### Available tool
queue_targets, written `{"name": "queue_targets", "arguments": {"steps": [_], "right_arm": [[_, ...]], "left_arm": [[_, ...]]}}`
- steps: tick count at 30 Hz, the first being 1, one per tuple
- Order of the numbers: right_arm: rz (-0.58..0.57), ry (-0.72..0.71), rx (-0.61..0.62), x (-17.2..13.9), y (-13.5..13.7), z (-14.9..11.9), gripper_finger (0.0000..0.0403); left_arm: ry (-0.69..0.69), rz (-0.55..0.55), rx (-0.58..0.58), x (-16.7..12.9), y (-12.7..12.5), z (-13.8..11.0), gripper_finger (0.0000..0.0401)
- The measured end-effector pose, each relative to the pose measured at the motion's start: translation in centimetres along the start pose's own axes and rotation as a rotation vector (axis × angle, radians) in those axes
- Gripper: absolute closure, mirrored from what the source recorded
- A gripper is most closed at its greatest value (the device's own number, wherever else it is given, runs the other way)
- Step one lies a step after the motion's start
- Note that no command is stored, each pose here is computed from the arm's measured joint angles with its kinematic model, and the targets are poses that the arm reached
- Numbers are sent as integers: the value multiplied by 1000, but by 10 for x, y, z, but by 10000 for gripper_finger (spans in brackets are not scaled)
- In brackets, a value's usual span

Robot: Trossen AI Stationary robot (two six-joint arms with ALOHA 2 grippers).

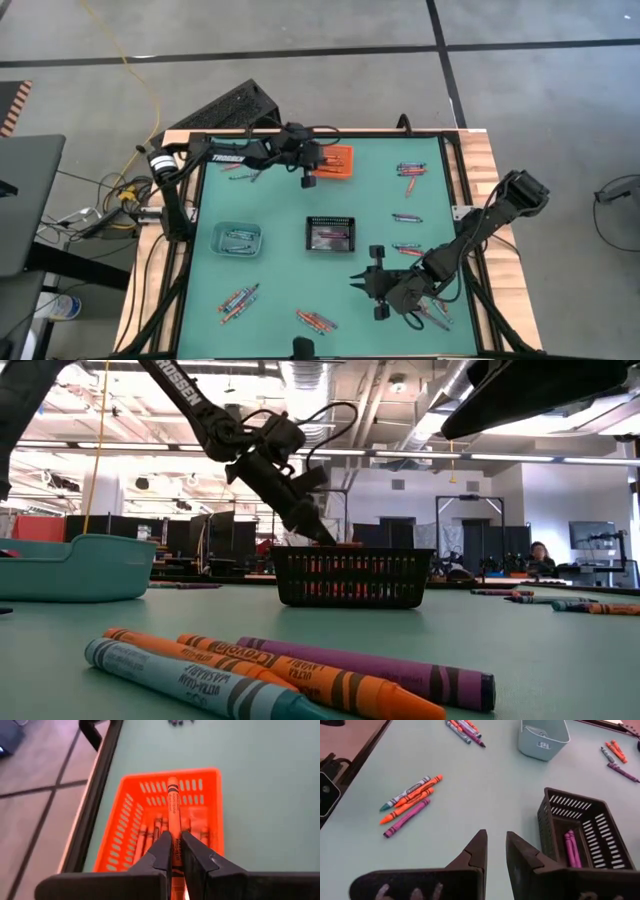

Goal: Sort crayons
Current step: Put the orange crayon into the orange bin, then put the violet crayon into the black bin

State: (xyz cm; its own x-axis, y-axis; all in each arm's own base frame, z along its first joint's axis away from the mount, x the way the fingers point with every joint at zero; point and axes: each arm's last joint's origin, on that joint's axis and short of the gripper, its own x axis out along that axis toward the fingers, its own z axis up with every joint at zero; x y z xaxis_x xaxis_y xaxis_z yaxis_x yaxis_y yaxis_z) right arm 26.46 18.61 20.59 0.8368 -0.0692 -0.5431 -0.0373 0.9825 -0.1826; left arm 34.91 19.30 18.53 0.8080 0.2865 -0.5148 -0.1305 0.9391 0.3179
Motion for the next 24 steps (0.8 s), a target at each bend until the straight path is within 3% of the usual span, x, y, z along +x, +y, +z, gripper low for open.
{"name": "queue_targets", "arguments": {"steps": [8,17,24], "right_arm": [[-8,0,-10,2,-3,1,339],[-4,1,-11,2,-3,1,339],[-5,2,-11,2,-3,1,339]], "left_arm": [[13,17,-27,2,4,-5,380],[36,63,-37,2,5,-5,308],[50,150,-83,-45,12,24,268]]}}
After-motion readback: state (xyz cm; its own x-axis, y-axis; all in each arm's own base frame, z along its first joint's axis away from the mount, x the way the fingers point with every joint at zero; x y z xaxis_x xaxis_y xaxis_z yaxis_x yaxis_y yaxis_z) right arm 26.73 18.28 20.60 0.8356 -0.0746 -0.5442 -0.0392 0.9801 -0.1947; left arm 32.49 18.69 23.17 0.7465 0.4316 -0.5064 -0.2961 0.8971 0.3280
